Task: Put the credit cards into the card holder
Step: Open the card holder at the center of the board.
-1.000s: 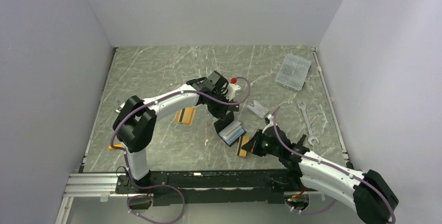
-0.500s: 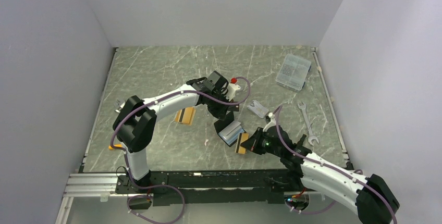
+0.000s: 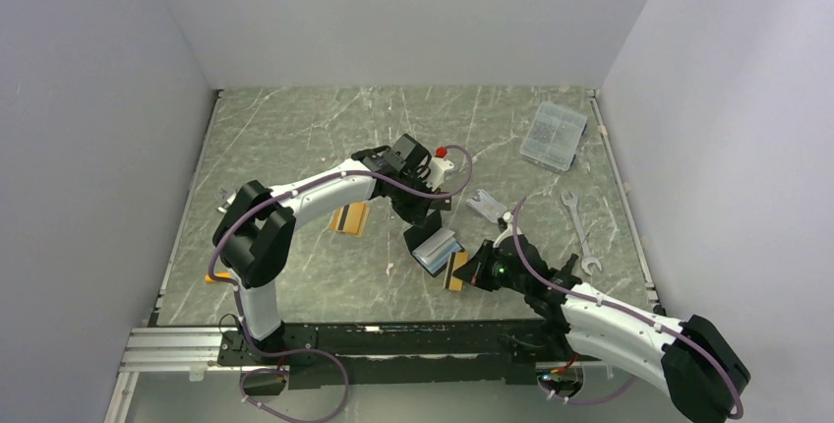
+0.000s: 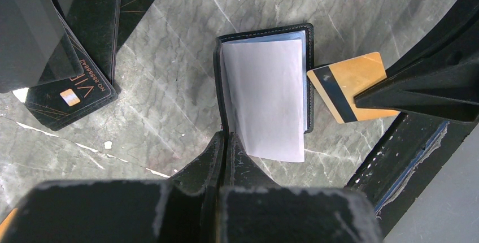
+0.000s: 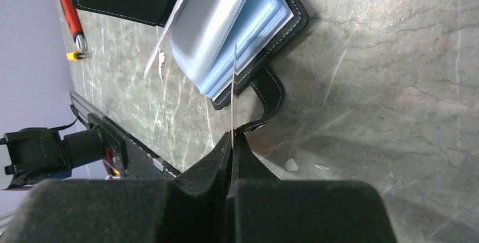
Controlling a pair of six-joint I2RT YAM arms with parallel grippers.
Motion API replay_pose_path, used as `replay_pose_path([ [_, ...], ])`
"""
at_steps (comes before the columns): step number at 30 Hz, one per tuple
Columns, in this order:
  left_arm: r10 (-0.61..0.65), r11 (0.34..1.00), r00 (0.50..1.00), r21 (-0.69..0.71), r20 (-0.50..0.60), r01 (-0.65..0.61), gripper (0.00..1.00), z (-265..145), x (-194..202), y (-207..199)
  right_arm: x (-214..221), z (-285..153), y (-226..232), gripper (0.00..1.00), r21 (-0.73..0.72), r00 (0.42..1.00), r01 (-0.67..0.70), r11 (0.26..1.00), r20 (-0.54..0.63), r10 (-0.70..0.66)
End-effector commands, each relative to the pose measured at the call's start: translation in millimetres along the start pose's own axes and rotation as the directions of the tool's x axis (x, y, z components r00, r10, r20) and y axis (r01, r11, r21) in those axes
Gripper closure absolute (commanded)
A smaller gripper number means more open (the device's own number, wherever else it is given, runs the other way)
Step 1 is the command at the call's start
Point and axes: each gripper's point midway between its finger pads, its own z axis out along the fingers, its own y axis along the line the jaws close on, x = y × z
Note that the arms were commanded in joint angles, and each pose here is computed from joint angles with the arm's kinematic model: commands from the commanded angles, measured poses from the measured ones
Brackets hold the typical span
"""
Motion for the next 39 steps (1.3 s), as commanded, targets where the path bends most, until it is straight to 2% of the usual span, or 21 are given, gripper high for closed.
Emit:
replay_pose_path([
  [1,0.016,1.000,1.000,0.007,0.009,-0.016,1.00,-3,-2,-2,-18,-2,26,1.00,-0.079,0.998,0.021,0.997,0.054,-0.016],
  [31,0.019,1.000,1.000,0.010,0.017,-0.019,1.00,-5,-2,-3,-22,14,29,1.00,-0.089,0.999,0.020,0.996,0.046,-0.016],
  [37,0.011,1.000,1.000,0.020,0.003,-0.011,1.00,-2,-1,-4,-34,18,53,1.00,-0.143,0.997,0.052,0.988,0.060,-0.044],
  [39,-0.017,0.999,1.000,0.042,-0.003,0.017,0.79,-2,1,-6,-38,18,62,1.00,-0.161,0.997,0.062,0.985,0.065,-0.052],
])
